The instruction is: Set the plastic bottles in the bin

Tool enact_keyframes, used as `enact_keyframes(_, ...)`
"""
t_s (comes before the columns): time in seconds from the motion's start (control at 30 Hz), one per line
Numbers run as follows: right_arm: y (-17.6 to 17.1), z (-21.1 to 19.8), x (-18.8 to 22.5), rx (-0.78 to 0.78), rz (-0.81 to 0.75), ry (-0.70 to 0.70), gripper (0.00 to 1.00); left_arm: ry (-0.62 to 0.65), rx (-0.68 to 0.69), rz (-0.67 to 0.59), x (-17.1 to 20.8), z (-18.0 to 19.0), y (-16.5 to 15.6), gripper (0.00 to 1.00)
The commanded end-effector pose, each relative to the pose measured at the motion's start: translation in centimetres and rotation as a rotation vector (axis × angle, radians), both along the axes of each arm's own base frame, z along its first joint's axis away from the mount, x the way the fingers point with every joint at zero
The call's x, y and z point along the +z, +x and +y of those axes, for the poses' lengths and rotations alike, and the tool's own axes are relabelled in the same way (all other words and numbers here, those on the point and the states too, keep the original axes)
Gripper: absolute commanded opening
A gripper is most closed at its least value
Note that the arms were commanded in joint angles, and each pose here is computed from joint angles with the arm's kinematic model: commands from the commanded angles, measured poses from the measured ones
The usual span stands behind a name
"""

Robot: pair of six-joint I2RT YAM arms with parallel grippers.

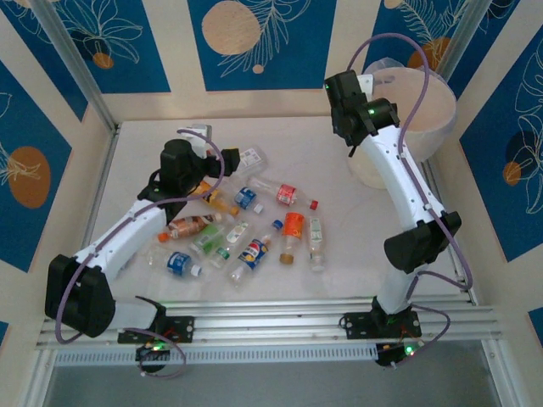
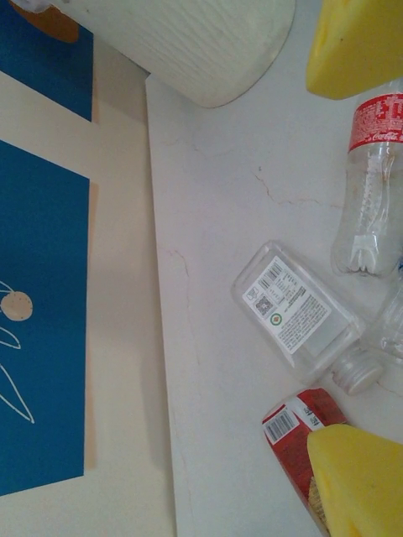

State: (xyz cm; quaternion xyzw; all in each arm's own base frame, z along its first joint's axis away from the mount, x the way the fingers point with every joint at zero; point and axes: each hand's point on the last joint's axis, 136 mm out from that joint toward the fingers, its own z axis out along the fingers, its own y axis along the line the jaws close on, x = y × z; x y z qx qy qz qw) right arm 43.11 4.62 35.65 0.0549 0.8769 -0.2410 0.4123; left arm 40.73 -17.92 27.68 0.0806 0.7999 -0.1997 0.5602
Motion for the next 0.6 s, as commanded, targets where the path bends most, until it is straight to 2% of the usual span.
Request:
enact_keyframes(0.0,2.0,-0.9,0.9,-0.01,-0.06,-0.047,0.99,0.014,-0.024,-0.004,0.0,-0.3,-0.8,1.0)
enact_keyframes(0.23,7.3,-1.1,-0.8,0.035,-0.056,-0.094,0.99,0.032,-0.036,0.024,-0.9,-0.5,-0.7,0.99)
enact_keyframes(0.4,10.1,-1.0,-1.6,0.12,-0.043,-0.032,1.0,0.059,-0.019,0.034,-1.6,-0.1,-0.8,1.0)
enact_keyframes(0.57,11.4,-0.3,-4.6,0.206,0.051,-0.004,0.92,0.06,-0.023,0.046,-2.0,-0.2,-0.6,1.0)
